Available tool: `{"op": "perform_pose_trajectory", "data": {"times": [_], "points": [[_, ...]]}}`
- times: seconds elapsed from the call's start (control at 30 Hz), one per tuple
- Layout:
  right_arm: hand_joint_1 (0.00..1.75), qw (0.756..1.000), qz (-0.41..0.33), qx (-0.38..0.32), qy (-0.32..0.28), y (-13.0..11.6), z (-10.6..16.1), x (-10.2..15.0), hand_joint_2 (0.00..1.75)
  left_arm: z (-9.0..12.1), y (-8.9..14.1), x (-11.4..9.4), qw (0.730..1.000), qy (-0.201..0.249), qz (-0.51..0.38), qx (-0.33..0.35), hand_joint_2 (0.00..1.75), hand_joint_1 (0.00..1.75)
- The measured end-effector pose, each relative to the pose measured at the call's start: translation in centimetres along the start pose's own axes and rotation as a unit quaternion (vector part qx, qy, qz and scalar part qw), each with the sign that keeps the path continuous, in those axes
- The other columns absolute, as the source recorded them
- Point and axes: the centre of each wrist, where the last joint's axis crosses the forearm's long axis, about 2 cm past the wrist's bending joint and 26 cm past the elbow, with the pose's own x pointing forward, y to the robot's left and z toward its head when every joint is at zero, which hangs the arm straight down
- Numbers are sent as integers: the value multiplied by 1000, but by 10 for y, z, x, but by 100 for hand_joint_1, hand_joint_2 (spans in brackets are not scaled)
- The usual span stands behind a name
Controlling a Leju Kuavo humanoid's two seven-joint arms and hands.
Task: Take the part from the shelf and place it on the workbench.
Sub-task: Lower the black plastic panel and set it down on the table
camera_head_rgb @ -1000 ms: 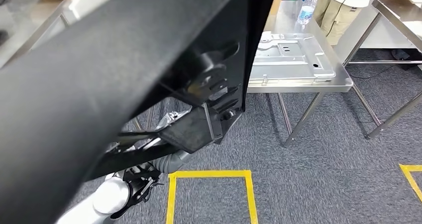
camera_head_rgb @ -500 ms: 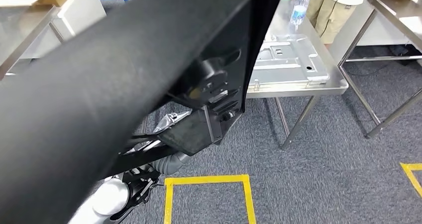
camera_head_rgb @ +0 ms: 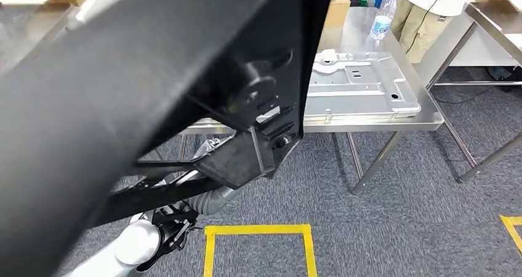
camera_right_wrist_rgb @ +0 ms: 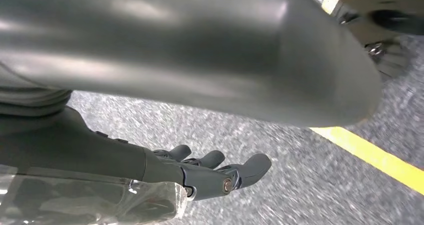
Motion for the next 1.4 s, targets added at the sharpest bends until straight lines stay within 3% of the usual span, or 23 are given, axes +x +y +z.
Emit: {"op": "perform_pose_trajectory", "data": {"times": [1.4], "points": [[0, 1000, -3, 3, -4, 4, 0, 2, 0, -3, -1, 0, 1000, -3, 4, -2, 175, 175]]}}
